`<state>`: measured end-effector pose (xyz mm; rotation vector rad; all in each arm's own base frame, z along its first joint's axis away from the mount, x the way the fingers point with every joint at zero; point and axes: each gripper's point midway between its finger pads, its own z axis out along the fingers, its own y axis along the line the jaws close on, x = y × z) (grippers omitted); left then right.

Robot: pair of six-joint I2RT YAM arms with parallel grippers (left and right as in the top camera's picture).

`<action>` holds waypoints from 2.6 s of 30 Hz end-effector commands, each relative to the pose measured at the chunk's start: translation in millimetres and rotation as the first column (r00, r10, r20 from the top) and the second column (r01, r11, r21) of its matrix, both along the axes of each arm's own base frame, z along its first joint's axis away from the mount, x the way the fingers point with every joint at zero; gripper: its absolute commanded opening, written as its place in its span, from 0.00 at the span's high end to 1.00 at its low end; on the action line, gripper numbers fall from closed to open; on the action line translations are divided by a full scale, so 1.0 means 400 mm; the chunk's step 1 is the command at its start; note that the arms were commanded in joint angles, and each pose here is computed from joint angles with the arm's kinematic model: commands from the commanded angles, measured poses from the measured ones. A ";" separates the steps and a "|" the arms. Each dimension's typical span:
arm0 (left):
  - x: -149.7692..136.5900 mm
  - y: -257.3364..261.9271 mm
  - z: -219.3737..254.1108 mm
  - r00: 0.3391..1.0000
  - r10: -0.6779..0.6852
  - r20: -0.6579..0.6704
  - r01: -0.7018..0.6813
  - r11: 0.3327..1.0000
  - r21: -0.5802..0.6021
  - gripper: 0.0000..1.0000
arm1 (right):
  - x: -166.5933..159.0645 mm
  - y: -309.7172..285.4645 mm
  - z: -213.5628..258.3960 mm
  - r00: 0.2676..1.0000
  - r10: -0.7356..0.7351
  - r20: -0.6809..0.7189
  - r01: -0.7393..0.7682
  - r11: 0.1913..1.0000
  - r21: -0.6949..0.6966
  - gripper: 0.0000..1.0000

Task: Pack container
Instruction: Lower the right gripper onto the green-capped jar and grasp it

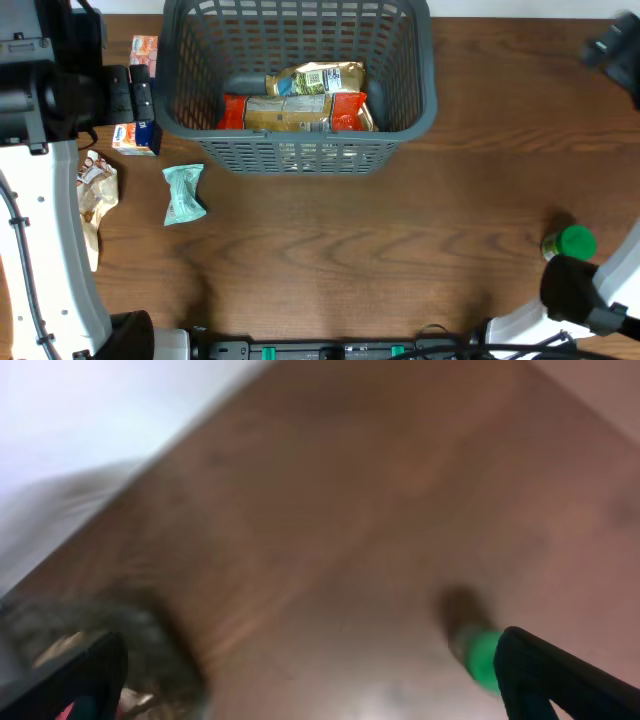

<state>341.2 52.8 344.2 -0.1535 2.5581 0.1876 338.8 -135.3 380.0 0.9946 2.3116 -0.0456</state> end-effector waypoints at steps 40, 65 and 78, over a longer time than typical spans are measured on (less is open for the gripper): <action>-0.010 0.001 0.003 1.000 0.009 0.002 -0.009 1.000 -0.010 0.01 | -0.358 -0.176 -0.819 0.792 -0.402 -0.459 0.544 0.807 0.231 0.01; -0.010 0.001 0.003 1.000 0.009 0.002 -0.009 1.000 -0.010 0.01 | -0.344 -0.183 -0.927 0.812 -0.413 -0.412 0.532 0.813 0.234 0.05; -0.010 0.001 0.003 1.000 0.009 0.002 -0.009 1.000 -0.010 0.01 | -0.334 -0.171 -0.915 0.822 -0.395 -0.411 0.521 0.812 0.262 0.94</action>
